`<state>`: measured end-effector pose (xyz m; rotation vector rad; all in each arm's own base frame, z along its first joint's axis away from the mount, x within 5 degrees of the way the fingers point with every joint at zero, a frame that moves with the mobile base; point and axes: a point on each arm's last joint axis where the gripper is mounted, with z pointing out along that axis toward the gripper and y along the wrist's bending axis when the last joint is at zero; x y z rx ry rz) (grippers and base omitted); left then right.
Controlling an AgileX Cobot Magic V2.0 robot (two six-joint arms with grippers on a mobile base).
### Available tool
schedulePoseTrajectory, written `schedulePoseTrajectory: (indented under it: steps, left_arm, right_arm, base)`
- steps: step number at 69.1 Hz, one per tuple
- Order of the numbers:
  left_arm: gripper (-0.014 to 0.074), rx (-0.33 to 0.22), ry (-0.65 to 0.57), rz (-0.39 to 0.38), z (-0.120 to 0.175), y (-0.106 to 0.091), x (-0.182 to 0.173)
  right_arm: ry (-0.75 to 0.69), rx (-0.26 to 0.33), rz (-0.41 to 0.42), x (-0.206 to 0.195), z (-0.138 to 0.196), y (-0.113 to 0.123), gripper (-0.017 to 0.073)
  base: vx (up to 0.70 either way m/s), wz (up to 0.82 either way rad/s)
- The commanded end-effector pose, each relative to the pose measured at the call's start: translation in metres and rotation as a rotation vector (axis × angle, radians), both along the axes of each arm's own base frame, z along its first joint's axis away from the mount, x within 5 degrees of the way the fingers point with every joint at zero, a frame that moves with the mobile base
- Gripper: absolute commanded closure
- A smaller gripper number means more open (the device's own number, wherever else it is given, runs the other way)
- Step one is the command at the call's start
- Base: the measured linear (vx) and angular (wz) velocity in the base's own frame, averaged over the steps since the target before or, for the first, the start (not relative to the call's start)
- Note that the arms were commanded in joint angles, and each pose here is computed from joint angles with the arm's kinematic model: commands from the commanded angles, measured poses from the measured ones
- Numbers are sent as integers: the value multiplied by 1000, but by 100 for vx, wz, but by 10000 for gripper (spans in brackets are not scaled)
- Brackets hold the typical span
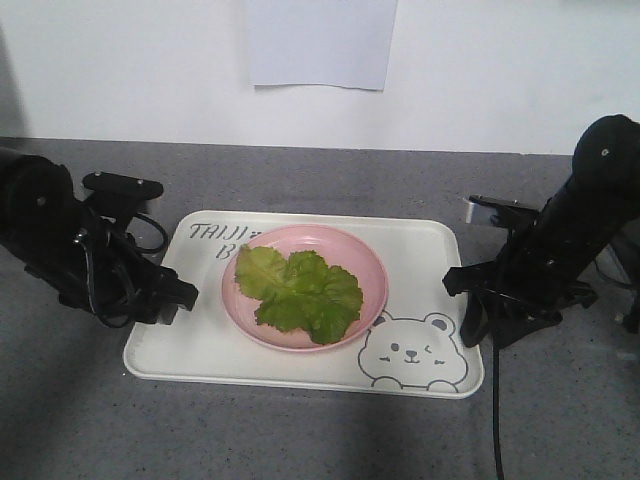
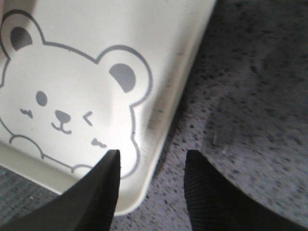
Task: Transfer vegetables to tray and serve
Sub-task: 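Lower the tray onto the counter with both grippers, then open both grippers and withdraw them outward from the tray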
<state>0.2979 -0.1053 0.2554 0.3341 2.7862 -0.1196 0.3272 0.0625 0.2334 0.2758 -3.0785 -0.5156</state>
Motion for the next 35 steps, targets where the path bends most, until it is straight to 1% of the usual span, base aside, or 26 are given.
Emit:
schedulePoseTrajectory:
  steps: [1, 11, 22, 29, 35]
  left_arm:
    - [142, -37, -113, -8, 35, 1, -8]
    - [142, -42, -145, -12, 56, 7, -24]
    - [142, -43, -221, -67, 78, 15, -46]
    - [143, -46, -268, -90, 87, 21, -62]
    - [143, -74, -286, -83, 88, 30, -74]
  right_arm:
    - [-85, -2, 30, -11, 37, -1, 241]
    - [-180, -18, 30, -23, 61, -5, 241]
    - [-293, -40, 35, -43, 93, -9, 241]
    - [-377, -85, 39, -61, 114, -16, 241]
    - [-453, -121, 35, -78, 127, -21, 241]
  base:
    - [0, 0]
    - [0, 0]
    - [0, 0]
    - [0, 0]
    - [0, 0]
